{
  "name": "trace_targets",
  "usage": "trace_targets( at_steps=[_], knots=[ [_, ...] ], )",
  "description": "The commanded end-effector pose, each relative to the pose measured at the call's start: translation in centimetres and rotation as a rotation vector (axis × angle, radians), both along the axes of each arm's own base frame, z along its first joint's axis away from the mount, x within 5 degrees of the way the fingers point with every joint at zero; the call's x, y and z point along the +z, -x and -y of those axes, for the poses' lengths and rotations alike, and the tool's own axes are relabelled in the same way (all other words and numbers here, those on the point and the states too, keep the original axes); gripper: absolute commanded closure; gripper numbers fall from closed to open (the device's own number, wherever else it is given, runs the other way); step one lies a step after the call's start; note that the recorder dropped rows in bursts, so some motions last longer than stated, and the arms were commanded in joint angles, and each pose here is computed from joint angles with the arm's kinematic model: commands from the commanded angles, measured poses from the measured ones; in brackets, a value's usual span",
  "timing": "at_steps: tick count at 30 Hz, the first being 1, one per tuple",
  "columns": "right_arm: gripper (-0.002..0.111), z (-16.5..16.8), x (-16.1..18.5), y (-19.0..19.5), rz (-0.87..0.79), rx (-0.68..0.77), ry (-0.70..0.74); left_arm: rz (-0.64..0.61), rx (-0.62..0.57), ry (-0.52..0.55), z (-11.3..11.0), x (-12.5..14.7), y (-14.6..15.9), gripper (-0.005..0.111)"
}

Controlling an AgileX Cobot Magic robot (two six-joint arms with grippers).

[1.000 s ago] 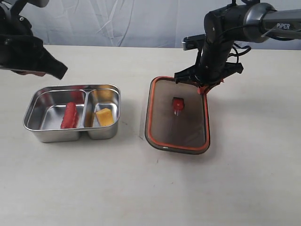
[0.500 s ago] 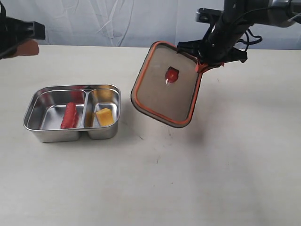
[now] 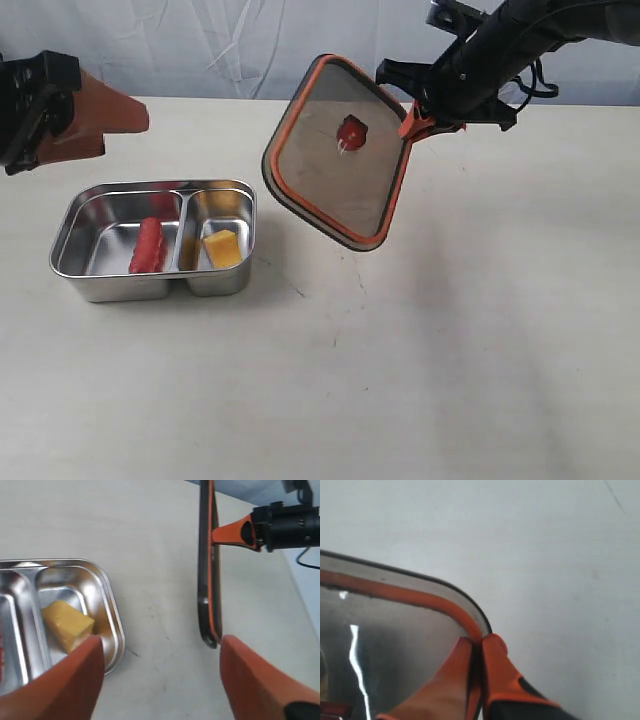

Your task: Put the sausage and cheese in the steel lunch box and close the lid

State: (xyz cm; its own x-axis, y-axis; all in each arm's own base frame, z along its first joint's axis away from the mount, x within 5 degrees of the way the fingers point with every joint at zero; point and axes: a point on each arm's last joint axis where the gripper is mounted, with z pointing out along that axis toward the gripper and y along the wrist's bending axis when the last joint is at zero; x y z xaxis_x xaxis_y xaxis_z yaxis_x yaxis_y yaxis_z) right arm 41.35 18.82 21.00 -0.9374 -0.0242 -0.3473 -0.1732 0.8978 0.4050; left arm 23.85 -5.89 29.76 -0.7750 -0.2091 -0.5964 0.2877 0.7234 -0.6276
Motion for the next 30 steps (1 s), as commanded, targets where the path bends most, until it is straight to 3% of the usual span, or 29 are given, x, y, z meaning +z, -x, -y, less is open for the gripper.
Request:
trace_targets(
  at_steps=[1, 6, 12, 16, 20, 30],
  knots=[
    [0.109, -0.3, 0.9, 0.0, 0.006, -0.017, -0.082, 0.062, -0.062, 0.113, 0.7, 0.2, 0.0, 0.041],
    [0.109, -0.7, 1.2, 0.1, -0.021, -0.044, -0.15, 0.139, -0.094, 0.145, 1.0, 0.2, -0.2, 0.041],
    [0.109, -1.4, 1.5, 0.3, -0.026, -0.029, -0.209, 0.113, -0.112, 0.218, 1.3, -1.6, -0.7, 0.041],
    [0.109, -2.4, 1.5, 0.8, -0.019, 0.005, -0.204, 0.153, -0.133, 0.292, 1.6, -1.3, -0.8, 0.041],
    [0.109, -3.3, 1.6, 1.2, -0.018, 0.019, -0.214, 0.13, -0.128, 0.286, 1.5, -1.8, -1.0, 0.041],
    [0.109, -4.7, 1.6, 2.0, -0.02, 0.069, -0.211, 0.087, -0.179, 0.238, 4.5, -3.2, -1.0, 0.041]
  ],
)
